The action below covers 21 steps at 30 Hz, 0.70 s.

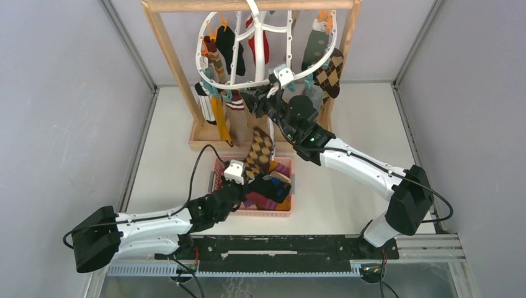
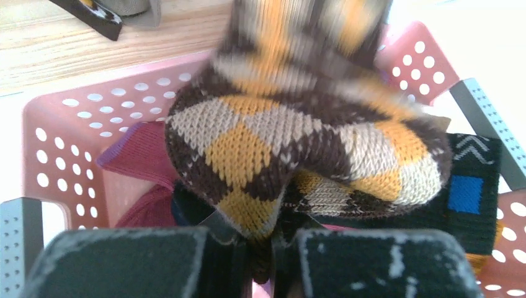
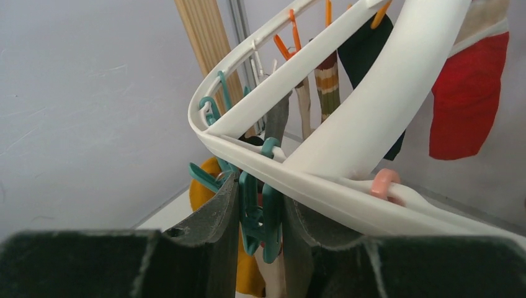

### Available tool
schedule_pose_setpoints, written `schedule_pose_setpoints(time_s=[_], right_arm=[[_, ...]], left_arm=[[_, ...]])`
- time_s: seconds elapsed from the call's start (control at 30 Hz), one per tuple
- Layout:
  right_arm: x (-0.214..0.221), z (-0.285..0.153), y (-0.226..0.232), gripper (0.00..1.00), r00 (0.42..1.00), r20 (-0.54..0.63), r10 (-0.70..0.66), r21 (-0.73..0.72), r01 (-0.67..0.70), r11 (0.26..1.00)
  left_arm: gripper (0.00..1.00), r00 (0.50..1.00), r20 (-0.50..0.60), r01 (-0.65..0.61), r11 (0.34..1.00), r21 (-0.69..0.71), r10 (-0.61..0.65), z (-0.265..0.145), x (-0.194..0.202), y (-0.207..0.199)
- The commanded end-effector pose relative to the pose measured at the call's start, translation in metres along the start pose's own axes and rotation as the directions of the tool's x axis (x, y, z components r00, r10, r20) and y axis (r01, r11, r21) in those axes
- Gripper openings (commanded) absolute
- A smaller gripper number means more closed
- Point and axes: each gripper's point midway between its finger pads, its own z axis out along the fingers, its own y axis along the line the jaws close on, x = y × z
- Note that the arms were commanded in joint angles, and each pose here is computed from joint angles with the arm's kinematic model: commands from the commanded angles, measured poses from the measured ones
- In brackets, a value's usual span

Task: Remove the socks clipped to the hanger
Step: Remove the sock from the hanger.

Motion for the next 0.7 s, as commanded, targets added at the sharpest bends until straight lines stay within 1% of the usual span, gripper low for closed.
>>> schedule_pose_setpoints(time_s=[0.0,0.2,0.33,0.37,0.4,0.47,0.5,0.53,0.6,0.67], right_arm=[[-0.051,-0.009,-0.009,0.01,0.991,0.124,0.046,-0.001,-0.046,0.999],[-0.054,-0.015,-0.020,0.02,0.990,0.127,0.057,0.014,-0.060,0.998],[-0.057,-0.023,-0.031,0.08,0.988,0.138,0.062,0.034,-0.067,0.997],[-0.058,-0.025,-0.033,0.11,0.988,0.139,0.065,0.039,-0.071,0.997],[-0.059,-0.027,-0.035,0.18,0.988,0.139,0.067,0.041,-0.073,0.996],[-0.059,-0.030,-0.038,0.36,0.989,0.129,0.073,0.043,-0.079,0.996],[-0.061,-0.033,-0.037,0.42,0.989,0.127,0.075,0.037,-0.080,0.996],[-0.060,-0.035,-0.037,0.47,0.989,0.124,0.076,0.037,-0.081,0.996],[-0.060,-0.041,-0.036,0.52,0.990,0.117,0.078,0.032,-0.082,0.996],[-0.056,-0.049,-0.037,0.53,0.991,0.108,0.081,0.035,-0.085,0.996]], left_arm=[[0.01,0.994,0.078,0.072,0.997,0.030,-0.074,-0.006,-0.028,-0.020],[0.01,0.994,0.087,0.060,0.998,0.036,-0.063,-0.014,-0.034,-0.026],[0.01,0.994,0.093,0.054,0.998,0.037,-0.057,-0.017,-0.038,-0.027],[0.01,0.993,0.097,0.055,0.998,0.041,-0.059,-0.019,-0.040,-0.028],[0.01,0.993,0.099,0.053,0.998,0.042,-0.057,-0.021,-0.042,-0.028],[0.01,0.993,0.104,0.051,0.998,0.046,-0.056,-0.024,-0.044,-0.029],[0.01,0.993,0.105,0.049,0.998,0.046,-0.053,-0.026,-0.045,-0.028],[0.01,0.993,0.108,0.050,0.998,0.047,-0.054,-0.027,-0.047,-0.028],[0.01,0.992,0.115,0.050,0.998,0.047,-0.055,-0.030,-0.050,-0.027],[0.01,0.991,0.121,0.048,0.998,0.047,-0.053,-0.032,-0.054,-0.026]])
